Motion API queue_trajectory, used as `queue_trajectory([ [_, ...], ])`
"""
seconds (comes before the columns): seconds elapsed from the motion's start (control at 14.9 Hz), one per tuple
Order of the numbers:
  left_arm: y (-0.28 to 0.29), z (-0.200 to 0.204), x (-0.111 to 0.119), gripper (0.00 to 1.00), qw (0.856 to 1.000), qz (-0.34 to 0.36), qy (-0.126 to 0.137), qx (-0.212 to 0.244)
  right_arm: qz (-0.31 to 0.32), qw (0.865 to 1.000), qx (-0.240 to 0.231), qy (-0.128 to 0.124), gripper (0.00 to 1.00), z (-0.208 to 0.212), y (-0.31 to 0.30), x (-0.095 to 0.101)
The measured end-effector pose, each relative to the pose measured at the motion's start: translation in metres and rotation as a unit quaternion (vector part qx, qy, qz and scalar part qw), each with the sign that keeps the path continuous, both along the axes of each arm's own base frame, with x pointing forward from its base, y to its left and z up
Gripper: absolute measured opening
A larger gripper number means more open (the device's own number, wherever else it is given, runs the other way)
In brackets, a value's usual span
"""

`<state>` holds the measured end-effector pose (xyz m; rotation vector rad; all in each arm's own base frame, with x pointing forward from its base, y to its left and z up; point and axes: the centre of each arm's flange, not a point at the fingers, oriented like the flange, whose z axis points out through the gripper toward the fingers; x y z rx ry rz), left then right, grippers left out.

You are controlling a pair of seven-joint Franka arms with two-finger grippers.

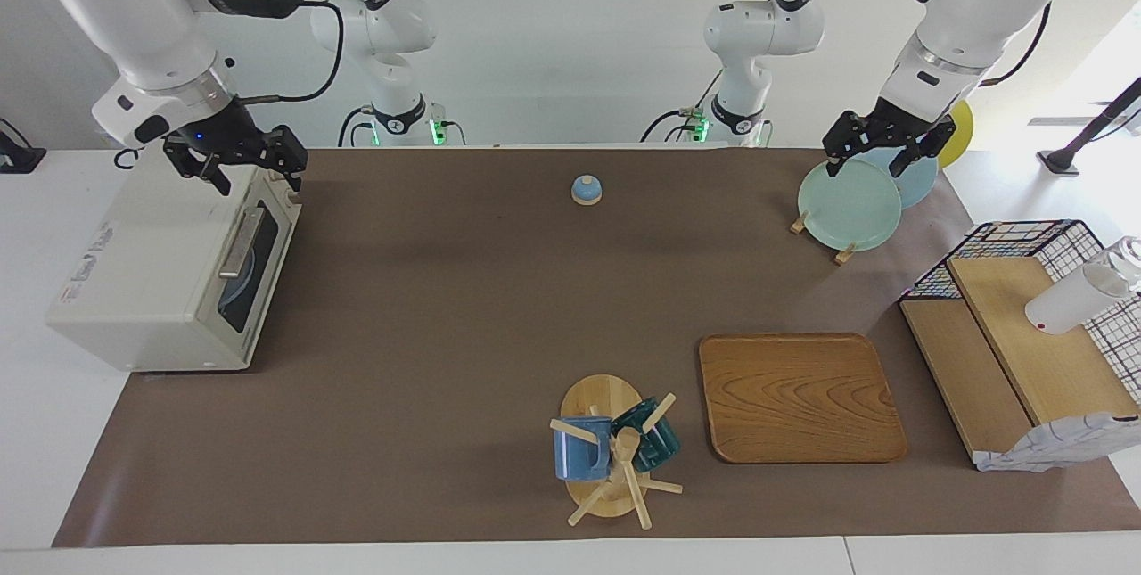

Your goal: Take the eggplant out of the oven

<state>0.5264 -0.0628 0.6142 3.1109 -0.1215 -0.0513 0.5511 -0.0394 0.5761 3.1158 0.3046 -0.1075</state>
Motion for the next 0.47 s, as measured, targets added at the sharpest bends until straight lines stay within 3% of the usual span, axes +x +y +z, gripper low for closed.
queue_trajectory([
  [0.2,0.000,0.000,0.000,1.00,1.000,0.000,0.000,0.000,0.006,1.000,0.002,-0.007,0.40,-0.022,-0.019,-0.004],
  [0.47,0.000,0.000,0.000,1.00,1.000,0.000,0.000,0.000,-0.033,0.999,-0.020,-0.011,0.01,-0.063,-0.036,-0.024],
])
